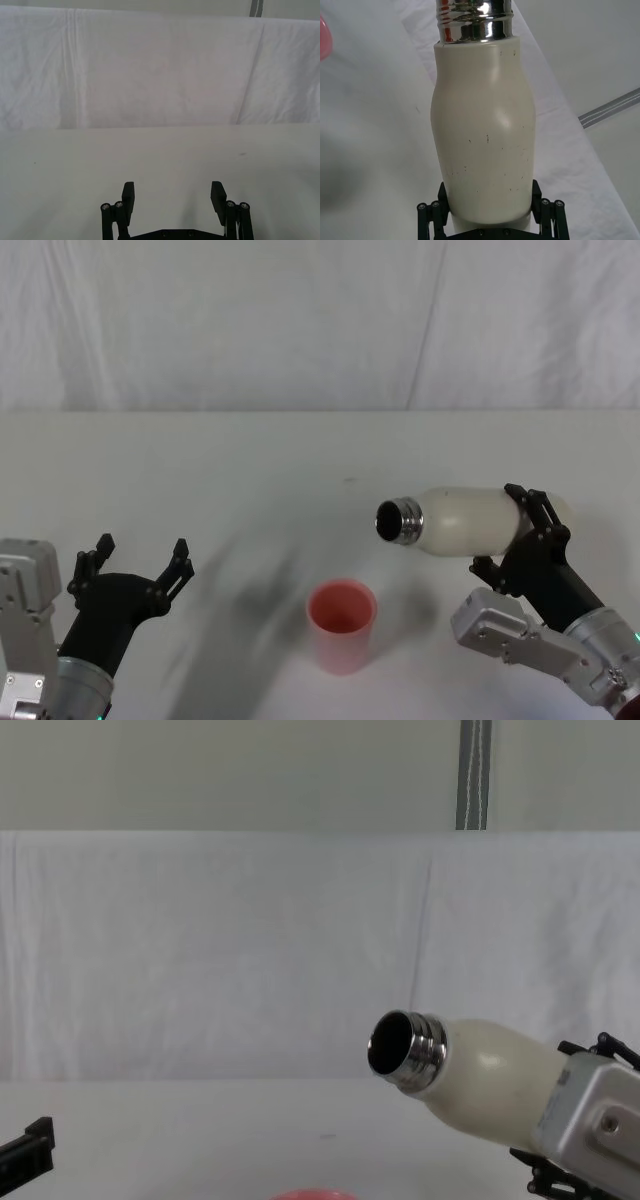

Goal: Grasp the thermos with one hand and pour water into the cup lid.

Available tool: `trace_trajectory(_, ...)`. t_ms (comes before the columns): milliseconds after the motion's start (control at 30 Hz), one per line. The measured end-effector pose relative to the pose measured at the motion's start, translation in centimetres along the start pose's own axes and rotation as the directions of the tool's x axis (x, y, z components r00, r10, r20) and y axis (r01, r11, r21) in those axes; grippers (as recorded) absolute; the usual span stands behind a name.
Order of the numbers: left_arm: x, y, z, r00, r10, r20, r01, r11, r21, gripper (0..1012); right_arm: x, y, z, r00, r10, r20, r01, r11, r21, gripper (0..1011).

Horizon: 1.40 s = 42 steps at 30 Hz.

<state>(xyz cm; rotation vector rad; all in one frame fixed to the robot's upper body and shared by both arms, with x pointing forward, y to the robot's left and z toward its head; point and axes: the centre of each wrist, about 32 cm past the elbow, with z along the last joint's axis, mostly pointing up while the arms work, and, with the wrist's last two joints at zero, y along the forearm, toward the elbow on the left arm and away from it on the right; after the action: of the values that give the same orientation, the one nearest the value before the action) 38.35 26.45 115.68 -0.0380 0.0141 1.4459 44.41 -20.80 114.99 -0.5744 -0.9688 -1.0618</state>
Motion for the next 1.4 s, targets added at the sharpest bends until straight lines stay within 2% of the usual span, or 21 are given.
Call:
trace_trajectory(500,0.0,0.0,0.0,1.0,0.0,0.0,0.0,1.0,0.0,1001,-0.09,0.09,-0.01,0.999,-0.006,0.049,0.005,1.0,0.008,953)
trace_trajectory(800,0.0,0.0,0.0,1.0,0.0,0.0,0.0,1.0,0.0,1001,-0.13,-0.12,-0.1,0.996,-0.024,0.081,0.021,0.999,0.037,953)
trace_trajectory(1033,0.0,0.0,0.0,1.0,0.0,0.0,0.0,1.0,0.0,1001,-0.34,-0.35,-0.06,0.991,-0.034,0.132,0.026,0.998,0.058,953)
trace_trajectory(1400,0.0,0.0,0.0,1.0,0.0,0.0,0.0,1.0,0.0,1001,-0.68,-0.42,-0.01,0.981,-0.022,0.194,0.011,0.998,0.061,953)
